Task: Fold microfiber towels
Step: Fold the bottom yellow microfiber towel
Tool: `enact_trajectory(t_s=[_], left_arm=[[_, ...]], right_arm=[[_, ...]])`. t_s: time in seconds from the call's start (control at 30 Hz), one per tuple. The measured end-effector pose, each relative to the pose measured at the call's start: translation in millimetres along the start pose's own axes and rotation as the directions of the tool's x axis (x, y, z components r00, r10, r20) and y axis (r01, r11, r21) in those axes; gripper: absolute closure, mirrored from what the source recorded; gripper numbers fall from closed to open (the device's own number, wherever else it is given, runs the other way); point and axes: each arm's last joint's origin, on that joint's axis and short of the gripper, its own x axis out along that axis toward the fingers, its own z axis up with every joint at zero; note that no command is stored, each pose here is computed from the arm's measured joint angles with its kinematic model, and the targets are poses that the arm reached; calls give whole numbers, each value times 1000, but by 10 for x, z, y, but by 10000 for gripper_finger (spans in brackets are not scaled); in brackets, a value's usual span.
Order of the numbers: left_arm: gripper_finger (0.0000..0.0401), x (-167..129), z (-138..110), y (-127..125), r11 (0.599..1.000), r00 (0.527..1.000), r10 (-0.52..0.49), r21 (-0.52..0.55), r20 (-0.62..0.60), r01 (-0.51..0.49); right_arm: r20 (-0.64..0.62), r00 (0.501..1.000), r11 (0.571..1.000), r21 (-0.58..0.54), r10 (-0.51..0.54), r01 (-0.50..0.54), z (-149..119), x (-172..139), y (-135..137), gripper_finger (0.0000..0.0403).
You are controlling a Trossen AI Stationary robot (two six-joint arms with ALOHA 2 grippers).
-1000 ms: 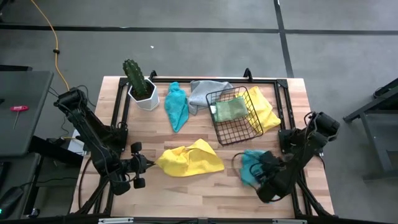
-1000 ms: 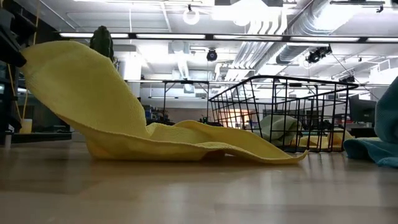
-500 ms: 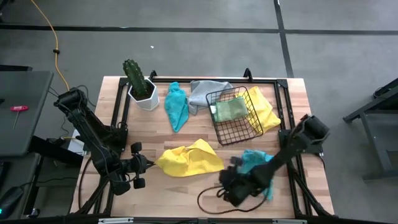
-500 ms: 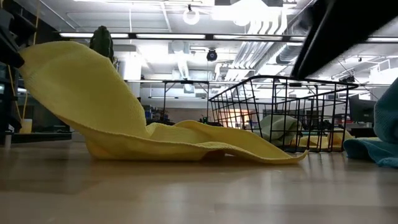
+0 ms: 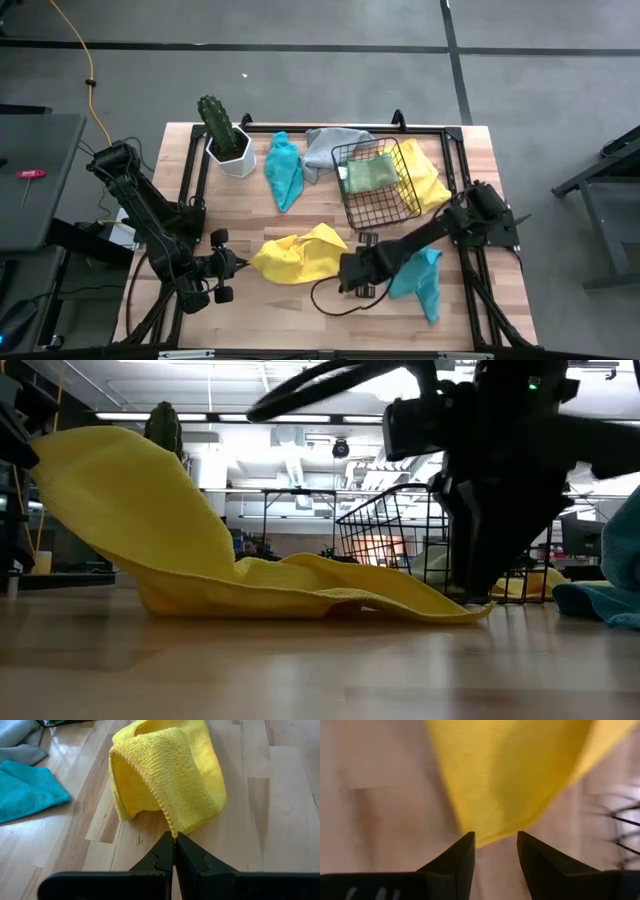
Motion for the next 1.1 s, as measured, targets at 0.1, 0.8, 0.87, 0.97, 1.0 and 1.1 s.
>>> enact_trajectory(t_s=[0.1, 0.8, 0.87, 0.97, 1.0, 1.1], left_arm=[[400, 0, 0, 0, 1000, 1000, 0, 0, 0, 0], [400, 0, -1, 0, 1000, 1000, 0, 1, -1, 0], [400, 0, 0, 0, 1000, 1000, 0, 1, -1, 0], [400, 0, 0, 0, 1000, 1000, 0, 1, 0, 0], [400, 1, -1, 0, 1000, 1000, 0, 1, -1, 0], [400, 0, -2, -1, 1000, 1000, -3, 1, -5, 3]], right_arm=[[-2, 998, 998, -7, 57, -57, 24, 3, 7, 265], [-3, 997, 997, -14, 74, -74, -105, 178, -7, 265], [13, 997, 996, -30, 82, -81, -89, 179, 1, 265], [44, 994, 994, -51, 97, -95, -58, 178, 17, 265], [42, 995, 994, -57, 92, -90, -62, 179, 14, 265], [46, 996, 995, -66, 74, -71, -62, 182, 8, 265]])
